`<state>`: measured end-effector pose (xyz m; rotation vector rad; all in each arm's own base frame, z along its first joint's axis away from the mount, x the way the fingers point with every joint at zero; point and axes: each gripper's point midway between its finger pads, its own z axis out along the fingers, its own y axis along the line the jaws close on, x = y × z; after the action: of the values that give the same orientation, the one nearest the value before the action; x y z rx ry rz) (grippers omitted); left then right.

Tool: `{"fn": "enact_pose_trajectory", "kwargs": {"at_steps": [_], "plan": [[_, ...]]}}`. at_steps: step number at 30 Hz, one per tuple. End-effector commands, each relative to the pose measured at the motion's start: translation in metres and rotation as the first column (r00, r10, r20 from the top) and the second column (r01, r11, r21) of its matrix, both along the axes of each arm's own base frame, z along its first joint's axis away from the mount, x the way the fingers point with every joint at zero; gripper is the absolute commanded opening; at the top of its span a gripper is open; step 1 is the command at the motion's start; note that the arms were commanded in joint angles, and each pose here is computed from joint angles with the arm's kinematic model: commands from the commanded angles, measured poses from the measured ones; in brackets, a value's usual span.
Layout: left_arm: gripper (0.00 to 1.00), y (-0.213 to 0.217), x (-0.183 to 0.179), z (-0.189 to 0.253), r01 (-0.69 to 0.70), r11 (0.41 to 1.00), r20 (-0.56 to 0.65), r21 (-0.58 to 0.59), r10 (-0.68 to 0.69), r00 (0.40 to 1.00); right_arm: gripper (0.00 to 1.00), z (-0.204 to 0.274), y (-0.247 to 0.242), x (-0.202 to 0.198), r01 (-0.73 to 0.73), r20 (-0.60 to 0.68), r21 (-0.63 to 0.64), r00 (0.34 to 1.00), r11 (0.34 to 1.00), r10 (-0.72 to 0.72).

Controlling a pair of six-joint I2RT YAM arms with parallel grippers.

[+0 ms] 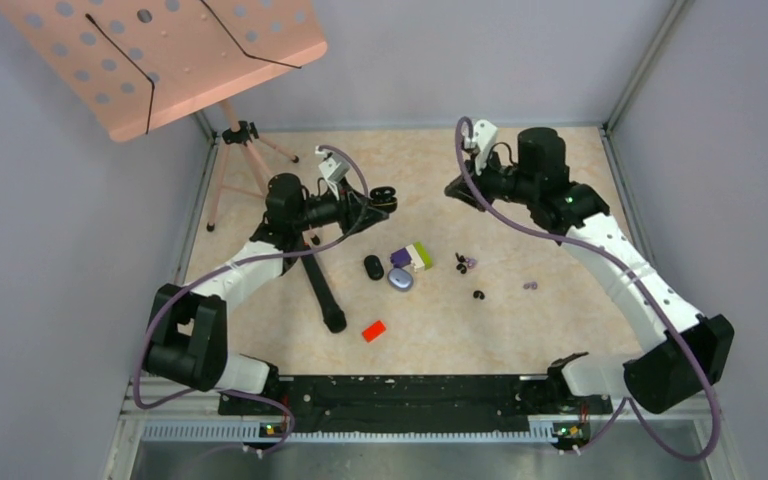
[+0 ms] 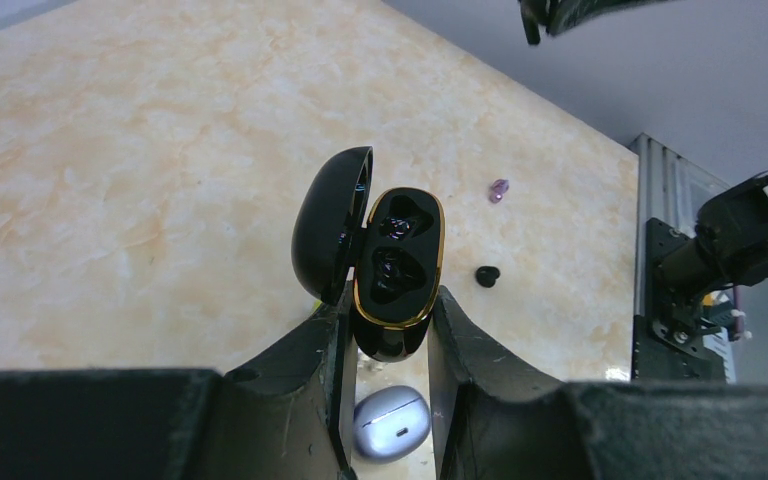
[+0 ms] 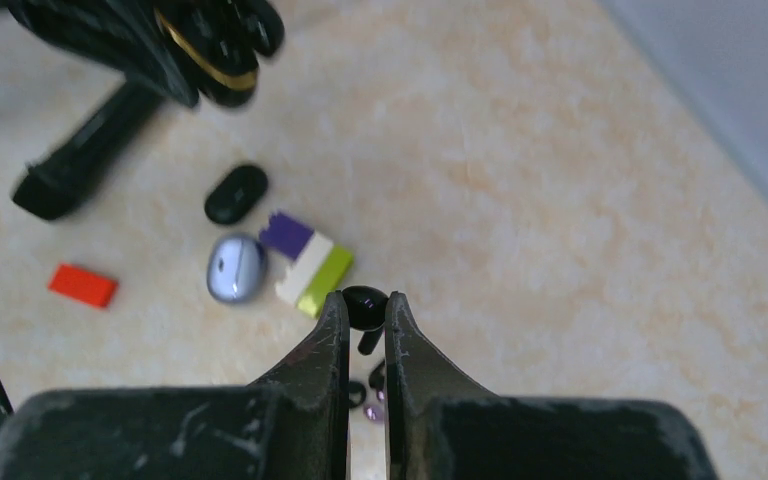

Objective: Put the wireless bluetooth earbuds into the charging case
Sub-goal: Pick up the earbud from the center of the board, then place the earbud in the charging case.

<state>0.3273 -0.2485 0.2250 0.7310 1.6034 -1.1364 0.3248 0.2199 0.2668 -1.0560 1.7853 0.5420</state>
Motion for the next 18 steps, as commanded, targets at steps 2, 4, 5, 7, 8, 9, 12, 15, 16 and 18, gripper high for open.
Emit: {"fn": "enact_pose_trajectory", "kwargs": {"at_steps": [2, 4, 5, 7, 8, 9, 12, 15, 16, 18], "plan": [[0.0, -0.014, -0.001, 0.059, 0.087, 0.993, 0.15, -0.078, -0.075, 0.986, 0.0, 0.122, 0.041, -0.004, -0.069, 0.232, 0.344, 0.973, 0.937, -0.014], [0.0, -0.014, 0.001, 0.072, 0.083, 0.992, 0.173, -0.098, -0.066, 0.983, 0.0, 0.137, 0.048, -0.006, -0.086, 0.274, 0.366, 0.961, 0.927, -0.019], [0.0, -0.014, 0.002, 0.078, 0.077, 0.991, 0.18, -0.111, -0.056, 0.982, 0.0, 0.141, 0.051, -0.008, -0.091, 0.291, 0.369, 0.957, 0.925, -0.022], [0.0, -0.014, 0.005, 0.089, 0.06, 0.989, 0.189, -0.136, -0.034, 0.981, 0.0, 0.147, 0.057, -0.01, -0.094, 0.325, 0.371, 0.945, 0.924, -0.035], [0.0, -0.014, 0.006, 0.094, 0.049, 0.988, 0.188, -0.147, -0.02, 0.982, 0.0, 0.147, 0.06, -0.012, -0.096, 0.338, 0.365, 0.94, 0.926, -0.036], [0.0, -0.013, 0.007, 0.098, 0.045, 0.987, 0.187, -0.156, -0.015, 0.982, 0.0, 0.151, 0.063, -0.013, -0.1, 0.365, 0.365, 0.93, 0.926, -0.044], [0.0, -0.015, 0.004, 0.109, 0.055, 0.982, 0.185, -0.178, -0.022, 0.983, 0.0, 0.154, 0.07, -0.015, -0.075, 0.416, 0.368, 0.905, 0.927, -0.092], [0.0, -0.015, -0.002, 0.117, 0.073, 0.979, 0.189, -0.191, -0.036, 0.981, 0.0, 0.158, 0.074, -0.014, -0.059, 0.443, 0.386, 0.887, 0.92, -0.129], [0.0, -0.015, -0.003, 0.119, 0.076, 0.978, 0.189, -0.195, -0.039, 0.981, 0.0, 0.158, 0.076, -0.014, -0.057, 0.446, 0.388, 0.885, 0.92, -0.134], [0.0, -0.015, -0.007, 0.122, 0.086, 0.976, 0.19, -0.2, -0.047, 0.981, 0.0, 0.156, 0.08, -0.013, -0.052, 0.446, 0.386, 0.885, 0.921, -0.137]]}}
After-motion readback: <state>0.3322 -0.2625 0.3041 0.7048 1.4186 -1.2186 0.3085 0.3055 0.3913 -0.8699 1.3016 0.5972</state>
